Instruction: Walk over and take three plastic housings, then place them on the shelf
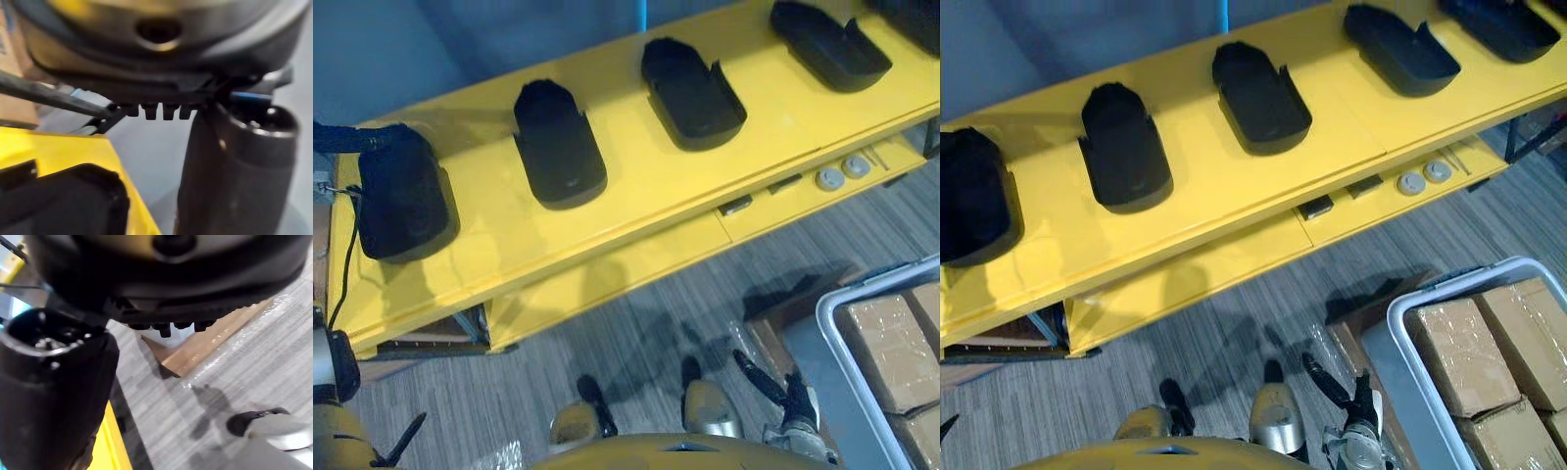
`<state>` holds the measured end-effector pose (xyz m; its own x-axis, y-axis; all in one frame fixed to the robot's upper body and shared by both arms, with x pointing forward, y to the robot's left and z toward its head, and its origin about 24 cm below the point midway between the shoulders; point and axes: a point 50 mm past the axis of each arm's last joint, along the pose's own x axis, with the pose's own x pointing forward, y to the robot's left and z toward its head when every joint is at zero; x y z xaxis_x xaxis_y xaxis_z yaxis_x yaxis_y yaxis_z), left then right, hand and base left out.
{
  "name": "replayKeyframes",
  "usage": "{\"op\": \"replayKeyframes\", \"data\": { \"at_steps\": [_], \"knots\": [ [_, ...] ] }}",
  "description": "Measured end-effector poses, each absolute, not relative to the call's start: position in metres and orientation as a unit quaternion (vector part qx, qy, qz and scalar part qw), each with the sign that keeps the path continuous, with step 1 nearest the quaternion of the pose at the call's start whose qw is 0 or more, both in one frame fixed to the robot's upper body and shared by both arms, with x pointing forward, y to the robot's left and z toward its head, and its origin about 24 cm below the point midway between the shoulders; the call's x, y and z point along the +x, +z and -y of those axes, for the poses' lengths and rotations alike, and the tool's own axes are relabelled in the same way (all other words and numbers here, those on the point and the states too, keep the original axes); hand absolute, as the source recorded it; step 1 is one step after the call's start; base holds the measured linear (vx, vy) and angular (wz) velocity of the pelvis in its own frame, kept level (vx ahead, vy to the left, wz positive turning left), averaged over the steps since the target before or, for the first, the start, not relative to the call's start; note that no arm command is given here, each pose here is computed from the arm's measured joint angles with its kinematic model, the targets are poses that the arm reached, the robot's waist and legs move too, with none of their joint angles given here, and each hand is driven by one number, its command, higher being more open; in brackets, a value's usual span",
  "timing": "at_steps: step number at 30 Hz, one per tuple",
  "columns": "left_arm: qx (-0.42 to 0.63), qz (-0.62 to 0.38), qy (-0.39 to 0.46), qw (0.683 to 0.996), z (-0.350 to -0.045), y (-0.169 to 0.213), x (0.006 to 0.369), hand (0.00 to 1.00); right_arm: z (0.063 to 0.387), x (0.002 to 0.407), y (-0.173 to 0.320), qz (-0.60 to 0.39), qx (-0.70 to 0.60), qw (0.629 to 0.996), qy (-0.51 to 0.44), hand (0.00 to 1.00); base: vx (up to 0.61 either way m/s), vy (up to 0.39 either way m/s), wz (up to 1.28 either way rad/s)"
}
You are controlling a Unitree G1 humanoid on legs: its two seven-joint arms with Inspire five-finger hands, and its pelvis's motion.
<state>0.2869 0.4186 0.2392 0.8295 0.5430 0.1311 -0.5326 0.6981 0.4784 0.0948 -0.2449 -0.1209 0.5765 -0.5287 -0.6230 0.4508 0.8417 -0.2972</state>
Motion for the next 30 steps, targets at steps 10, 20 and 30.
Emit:
{"op": "replayKeyframes", "data": {
  "at_steps": [10,20,30],
  "knots": [
    [0.283,0.109,0.23,0.925,-0.366,0.223,0.282,1.0,0.251,0.102,-0.107,-0.316,-0.054,0.891,-0.321,1.0,0.02,0.003,0.04],
    [0.032,0.123,0.187,0.974,-0.276,0.109,0.24,1.0,0.232,0.085,-0.114,-0.335,-0.03,0.877,-0.342,1.0,-0.06,0.006,0.06],
    [0.004,0.087,0.149,0.985,-0.248,0.085,0.237,1.0,0.23,0.06,-0.13,-0.4,-0.036,0.85,-0.34,1.0,-0.05,0.004,0.0]
  ]
}}
